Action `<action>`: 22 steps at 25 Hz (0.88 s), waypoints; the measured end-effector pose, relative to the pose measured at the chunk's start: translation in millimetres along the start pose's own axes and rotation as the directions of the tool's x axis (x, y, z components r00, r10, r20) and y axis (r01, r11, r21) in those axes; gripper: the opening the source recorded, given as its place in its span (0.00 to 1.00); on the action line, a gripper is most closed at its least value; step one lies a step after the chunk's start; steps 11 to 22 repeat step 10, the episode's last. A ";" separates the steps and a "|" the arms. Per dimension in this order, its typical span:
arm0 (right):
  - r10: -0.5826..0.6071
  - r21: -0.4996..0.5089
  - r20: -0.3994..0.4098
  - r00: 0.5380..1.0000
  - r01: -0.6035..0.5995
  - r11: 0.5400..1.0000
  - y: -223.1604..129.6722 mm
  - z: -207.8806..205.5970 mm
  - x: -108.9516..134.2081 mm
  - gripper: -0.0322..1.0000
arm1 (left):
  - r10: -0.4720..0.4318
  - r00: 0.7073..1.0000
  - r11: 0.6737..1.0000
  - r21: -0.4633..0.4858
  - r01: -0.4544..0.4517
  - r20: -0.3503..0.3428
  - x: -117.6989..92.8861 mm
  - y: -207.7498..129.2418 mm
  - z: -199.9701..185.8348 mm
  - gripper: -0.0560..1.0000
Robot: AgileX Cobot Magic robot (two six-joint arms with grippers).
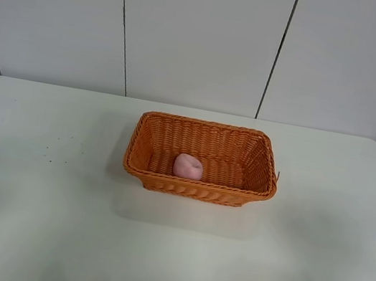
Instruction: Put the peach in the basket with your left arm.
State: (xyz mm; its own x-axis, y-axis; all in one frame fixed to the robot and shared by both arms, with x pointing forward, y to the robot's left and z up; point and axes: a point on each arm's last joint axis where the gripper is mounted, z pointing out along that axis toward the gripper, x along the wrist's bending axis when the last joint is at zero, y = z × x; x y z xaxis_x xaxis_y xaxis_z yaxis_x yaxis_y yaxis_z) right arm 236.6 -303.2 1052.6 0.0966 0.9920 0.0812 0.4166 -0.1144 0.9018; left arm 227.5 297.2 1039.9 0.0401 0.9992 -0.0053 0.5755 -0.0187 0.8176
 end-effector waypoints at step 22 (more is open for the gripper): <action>0.000 0.000 0.000 1.000 0.000 1.000 0.0 0.0 0.0 0.70 | -0.010 1.000 1.000 -0.003 0.010 -0.001 0.1 -0.3 -0.4 0.79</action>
